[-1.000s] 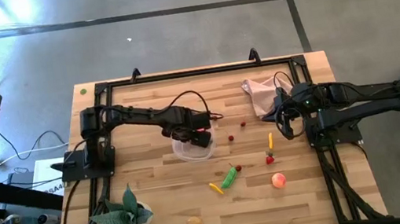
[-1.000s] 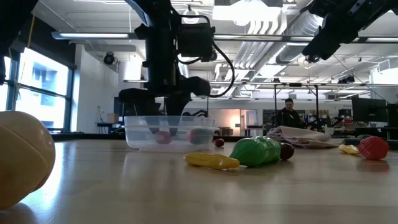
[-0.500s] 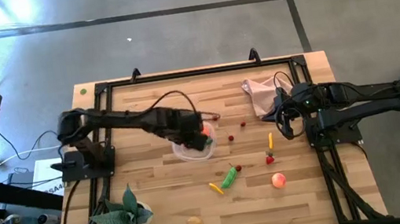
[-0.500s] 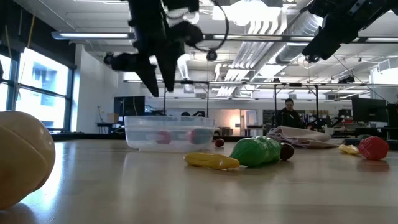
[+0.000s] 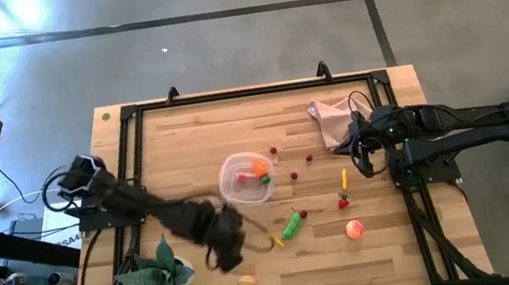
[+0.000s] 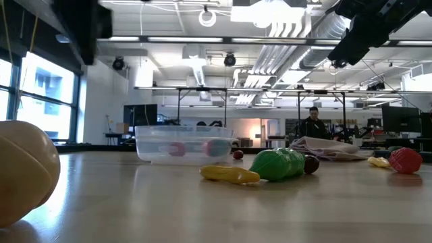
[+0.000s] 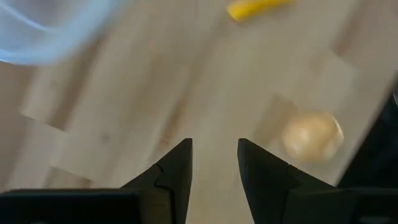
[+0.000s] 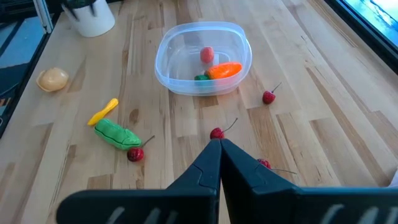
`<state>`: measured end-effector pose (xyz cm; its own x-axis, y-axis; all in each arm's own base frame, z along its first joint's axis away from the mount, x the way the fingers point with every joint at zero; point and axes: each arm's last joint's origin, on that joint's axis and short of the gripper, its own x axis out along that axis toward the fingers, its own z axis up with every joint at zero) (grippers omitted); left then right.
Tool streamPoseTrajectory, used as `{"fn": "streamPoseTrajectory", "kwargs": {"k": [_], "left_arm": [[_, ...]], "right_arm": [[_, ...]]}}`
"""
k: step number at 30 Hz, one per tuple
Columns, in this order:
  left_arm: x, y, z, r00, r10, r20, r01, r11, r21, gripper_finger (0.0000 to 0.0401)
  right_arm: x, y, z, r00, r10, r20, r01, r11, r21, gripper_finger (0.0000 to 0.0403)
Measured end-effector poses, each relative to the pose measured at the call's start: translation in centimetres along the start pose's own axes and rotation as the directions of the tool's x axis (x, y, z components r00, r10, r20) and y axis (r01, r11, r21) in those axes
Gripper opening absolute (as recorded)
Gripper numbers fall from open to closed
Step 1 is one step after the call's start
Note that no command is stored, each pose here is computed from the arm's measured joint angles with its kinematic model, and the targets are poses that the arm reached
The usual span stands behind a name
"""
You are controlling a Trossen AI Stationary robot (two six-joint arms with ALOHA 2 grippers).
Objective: Pick and placing Produce into tupperware
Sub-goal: Put the potato into the transparent bin
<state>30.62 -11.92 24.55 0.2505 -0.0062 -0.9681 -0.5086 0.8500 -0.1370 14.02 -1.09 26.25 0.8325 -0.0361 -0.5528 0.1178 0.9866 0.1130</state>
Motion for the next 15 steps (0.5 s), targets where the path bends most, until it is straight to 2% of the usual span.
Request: {"fn": "streamPoseTrajectory", "kwargs": {"k": [5,9,11,15], "left_arm": [[-0.3,-2.3,-1.9,0.996,-0.087,0.032,0.084,0.992,0.094,0.0096],[0.1,-4.2,-2.1,0.977,-0.196,0.090,0.172,0.960,0.220,0.0080],[0.7,-4.9,-2.2,0.970,-0.230,0.077,0.202,0.943,0.265,0.0072],[3.1,-5.6,-2.3,0.971,-0.238,-0.024,0.235,0.932,0.276,0.0058]], "right_arm": [[0.0,0.0,0.0,1.000,0.000,0.000,0.000,1.000,0.000,0.0000],[0.0,0.0,0.0,1.000,0.000,0.000,0.000,1.000,-0.001,0.0000],[0.0,0.0,0.0,1.000,0.000,0.000,0.000,1.000,0.001,0.0000],[0.0,0.0,0.0,1.000,0.000,0.000,0.000,1.000,-0.001,0.0000]]}}
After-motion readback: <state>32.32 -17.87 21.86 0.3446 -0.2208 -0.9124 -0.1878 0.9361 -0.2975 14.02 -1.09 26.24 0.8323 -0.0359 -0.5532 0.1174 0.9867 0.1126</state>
